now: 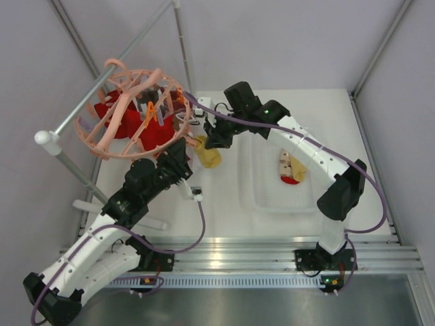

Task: Clip the socks to the hanger
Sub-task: Clamp the sock onto the hanger.

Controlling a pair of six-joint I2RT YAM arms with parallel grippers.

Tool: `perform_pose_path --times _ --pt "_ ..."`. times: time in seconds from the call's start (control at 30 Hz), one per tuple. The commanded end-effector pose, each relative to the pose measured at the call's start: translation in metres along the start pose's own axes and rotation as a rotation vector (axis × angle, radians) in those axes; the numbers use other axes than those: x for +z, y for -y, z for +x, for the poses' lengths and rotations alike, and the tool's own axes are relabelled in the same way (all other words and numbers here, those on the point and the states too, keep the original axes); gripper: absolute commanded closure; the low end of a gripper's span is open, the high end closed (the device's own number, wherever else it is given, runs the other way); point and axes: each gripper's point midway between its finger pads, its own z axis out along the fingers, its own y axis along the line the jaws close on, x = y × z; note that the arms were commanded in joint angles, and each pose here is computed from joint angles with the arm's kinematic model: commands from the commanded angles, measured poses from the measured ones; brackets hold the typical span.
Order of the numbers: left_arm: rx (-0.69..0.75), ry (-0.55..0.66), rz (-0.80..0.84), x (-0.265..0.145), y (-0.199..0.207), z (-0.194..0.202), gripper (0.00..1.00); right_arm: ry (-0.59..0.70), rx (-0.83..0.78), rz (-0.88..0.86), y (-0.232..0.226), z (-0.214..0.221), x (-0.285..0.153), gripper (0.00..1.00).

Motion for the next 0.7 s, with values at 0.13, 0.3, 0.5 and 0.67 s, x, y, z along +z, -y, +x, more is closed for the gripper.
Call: perform_pose_path --times 0.13,0.3,0.5,0.67 --pt "0.330 0.199 0.052 0.015 0.020 -0.046 1.00 0.061 -0.030 -0.020 -0.009 -0.028 -0.006 1.00" --pt "0.333 0.206 0.054 0.016 0.022 -0.048 1.00 0.063 -0.024 -0.030 -0.011 -0.029 -0.005 1.00" --pt "0.336 0.207 0.055 0.015 0.023 -0.049 1.00 0.077 -0.027 -0.044 -0.015 -0.036 -0.004 1.00" --pt "0.338 0.214 0.059 0.015 0.026 -0.051 1.00 0.091 -0.021 -0.054 -0.015 -0.043 0.000 1.00"
